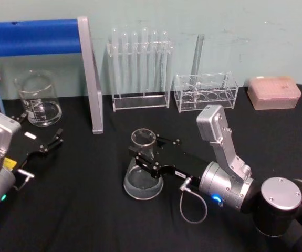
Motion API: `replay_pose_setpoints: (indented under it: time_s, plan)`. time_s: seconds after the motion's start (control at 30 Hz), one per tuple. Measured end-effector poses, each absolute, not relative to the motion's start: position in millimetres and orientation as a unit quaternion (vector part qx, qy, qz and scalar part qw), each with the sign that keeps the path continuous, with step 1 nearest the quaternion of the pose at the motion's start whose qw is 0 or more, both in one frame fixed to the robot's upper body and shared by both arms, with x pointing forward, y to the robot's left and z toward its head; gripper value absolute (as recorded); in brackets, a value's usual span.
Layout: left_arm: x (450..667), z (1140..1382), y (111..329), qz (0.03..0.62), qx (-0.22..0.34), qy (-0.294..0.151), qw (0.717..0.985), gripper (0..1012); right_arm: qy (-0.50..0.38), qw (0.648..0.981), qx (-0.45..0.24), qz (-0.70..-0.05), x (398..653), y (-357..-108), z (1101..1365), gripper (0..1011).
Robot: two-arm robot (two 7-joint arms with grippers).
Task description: Grasp the erlenmeyer flask with one hand, shake it three times, then place it back.
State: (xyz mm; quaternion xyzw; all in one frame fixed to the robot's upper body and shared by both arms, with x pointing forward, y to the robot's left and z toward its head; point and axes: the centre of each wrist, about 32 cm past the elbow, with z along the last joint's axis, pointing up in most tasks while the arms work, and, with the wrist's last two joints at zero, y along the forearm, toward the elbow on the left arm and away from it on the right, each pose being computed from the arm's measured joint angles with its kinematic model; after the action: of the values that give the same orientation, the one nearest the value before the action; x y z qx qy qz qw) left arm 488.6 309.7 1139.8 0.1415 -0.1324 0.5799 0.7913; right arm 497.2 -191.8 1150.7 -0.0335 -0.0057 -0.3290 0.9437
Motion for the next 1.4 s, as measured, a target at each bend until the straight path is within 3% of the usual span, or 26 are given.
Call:
replay_pose_setpoints:
  time_s: [1.4]
  plan:
    - [488.6,1139.8,309.7,0.58,0.142,-0.132,0.791,1001,0.006,0.943,-0.042,-0.331,496.0,-191.3,1147.4,449]
